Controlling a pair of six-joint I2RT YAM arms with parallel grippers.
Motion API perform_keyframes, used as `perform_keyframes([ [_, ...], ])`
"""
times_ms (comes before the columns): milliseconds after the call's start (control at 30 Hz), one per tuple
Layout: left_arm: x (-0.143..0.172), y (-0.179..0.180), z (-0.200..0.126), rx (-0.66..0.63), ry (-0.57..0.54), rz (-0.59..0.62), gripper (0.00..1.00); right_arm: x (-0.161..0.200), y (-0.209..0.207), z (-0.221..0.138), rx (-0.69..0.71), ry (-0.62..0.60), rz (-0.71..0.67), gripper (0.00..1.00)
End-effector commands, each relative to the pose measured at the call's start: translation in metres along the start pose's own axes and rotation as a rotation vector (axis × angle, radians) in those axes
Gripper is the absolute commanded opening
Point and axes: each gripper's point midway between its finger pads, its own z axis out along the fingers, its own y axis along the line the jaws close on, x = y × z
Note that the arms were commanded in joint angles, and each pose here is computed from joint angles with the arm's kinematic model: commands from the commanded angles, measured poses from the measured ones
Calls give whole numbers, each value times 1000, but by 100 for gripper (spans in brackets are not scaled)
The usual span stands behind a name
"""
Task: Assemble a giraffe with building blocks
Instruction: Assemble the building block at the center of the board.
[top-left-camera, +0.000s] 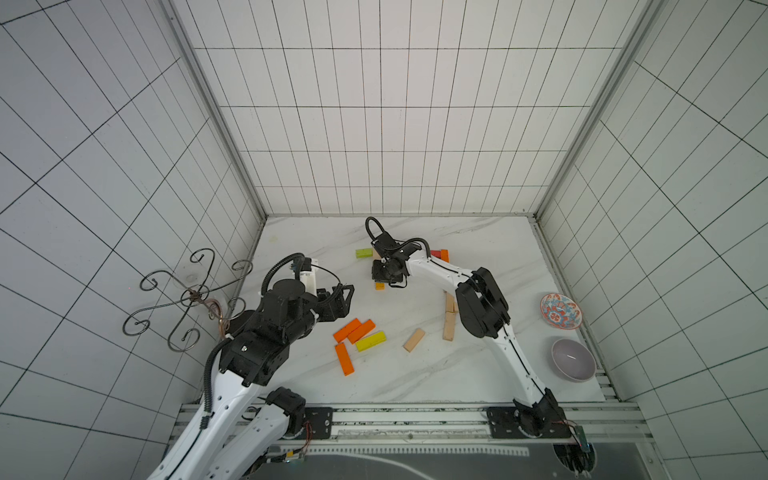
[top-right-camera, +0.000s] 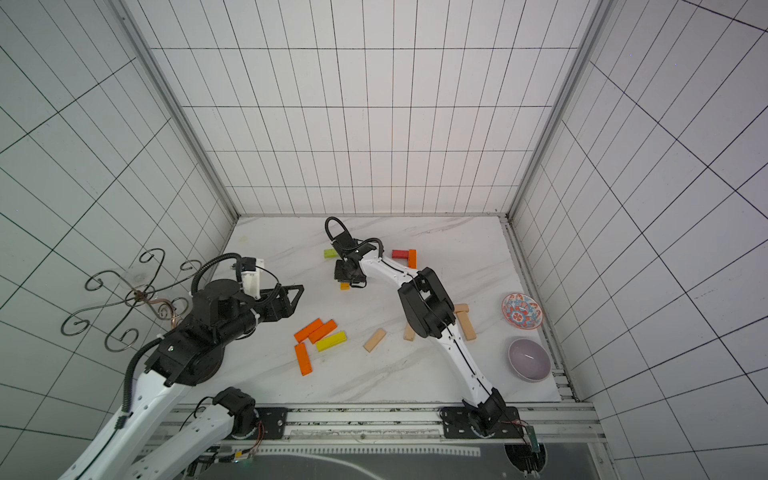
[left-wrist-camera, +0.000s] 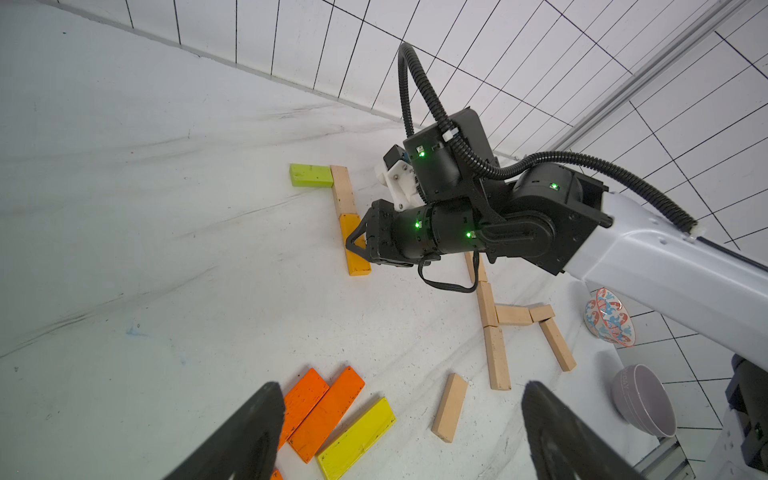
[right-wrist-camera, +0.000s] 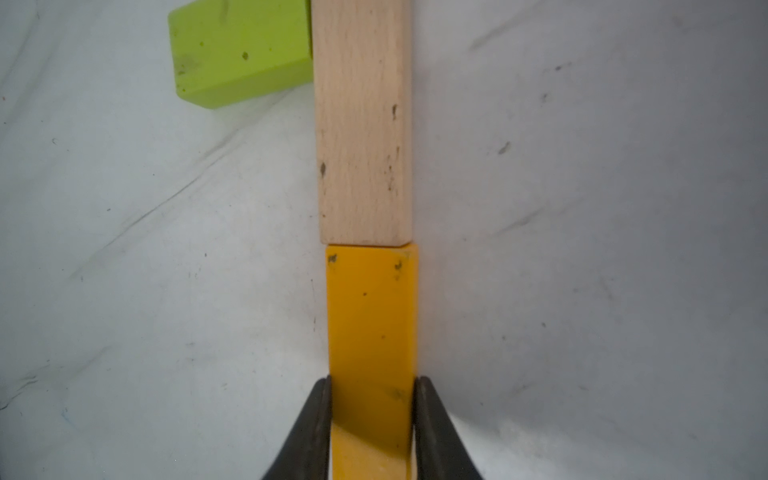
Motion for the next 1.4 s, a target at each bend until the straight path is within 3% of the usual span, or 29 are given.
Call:
perform_keyframes([
  [0,-1,0,0,5,-10,5,89,13,-25,17,85,67,14,22],
  [567,-1,3,0,-2,-10,6,89,13,-23,20,83,71,14,30],
  [1367,-1,5,-6,-9,-19,-3,89,-16,2,-20,19,-4,-1,41],
])
